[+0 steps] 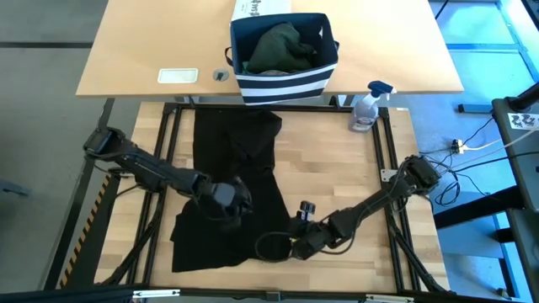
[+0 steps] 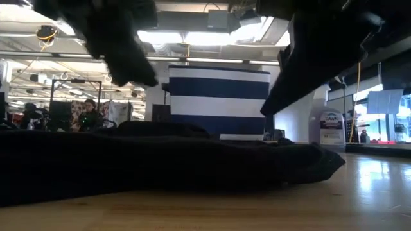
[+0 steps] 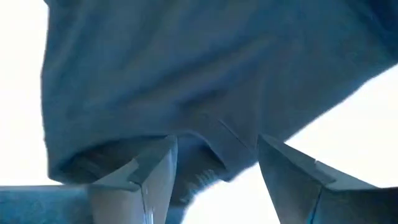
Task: Fold Laundry from Bin
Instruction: Fold the black shirt
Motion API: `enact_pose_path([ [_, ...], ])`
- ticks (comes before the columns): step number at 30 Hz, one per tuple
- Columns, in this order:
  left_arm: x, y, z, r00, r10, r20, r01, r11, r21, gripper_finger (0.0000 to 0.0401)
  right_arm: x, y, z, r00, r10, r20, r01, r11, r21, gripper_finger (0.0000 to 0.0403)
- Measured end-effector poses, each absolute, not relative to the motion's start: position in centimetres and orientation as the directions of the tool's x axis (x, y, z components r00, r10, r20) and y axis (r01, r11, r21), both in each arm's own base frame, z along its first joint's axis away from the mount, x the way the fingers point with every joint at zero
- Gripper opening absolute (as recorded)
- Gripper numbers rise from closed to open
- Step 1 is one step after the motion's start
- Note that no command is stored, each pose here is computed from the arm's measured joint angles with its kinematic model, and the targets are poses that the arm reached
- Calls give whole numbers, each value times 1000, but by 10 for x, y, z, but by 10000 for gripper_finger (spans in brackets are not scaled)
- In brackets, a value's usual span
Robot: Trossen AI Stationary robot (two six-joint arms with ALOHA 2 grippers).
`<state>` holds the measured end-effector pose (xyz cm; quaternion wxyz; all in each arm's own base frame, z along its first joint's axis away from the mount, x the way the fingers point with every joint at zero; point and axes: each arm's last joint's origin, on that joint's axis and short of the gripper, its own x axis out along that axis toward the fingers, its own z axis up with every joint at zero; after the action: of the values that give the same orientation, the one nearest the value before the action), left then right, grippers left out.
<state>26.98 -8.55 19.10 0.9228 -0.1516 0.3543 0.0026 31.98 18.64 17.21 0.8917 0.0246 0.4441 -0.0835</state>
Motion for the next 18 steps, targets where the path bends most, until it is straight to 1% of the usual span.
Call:
enact_pose_path([
  [2,267,-95,189,746,-99,-659,-113,956,-272,80,316,185,169,557,-143,-818,156,986,-66,220],
  [4,263,-101,187,732,-91,-675,-122,958,-261,80,315,185,168,540,-135,-831,143,987,-67,220],
  [9,258,-112,187,733,-90,-675,-123,957,-262,80,312,189,166,473,-6,-881,52,998,21,220],
  [13,256,-116,186,733,-92,-674,-114,960,-255,80,302,197,166,431,5,-902,-26,1000,-7,220],
  [18,257,-113,187,742,-48,-668,-146,962,-230,80,301,195,165,397,53,-916,-96,995,16,220],
])
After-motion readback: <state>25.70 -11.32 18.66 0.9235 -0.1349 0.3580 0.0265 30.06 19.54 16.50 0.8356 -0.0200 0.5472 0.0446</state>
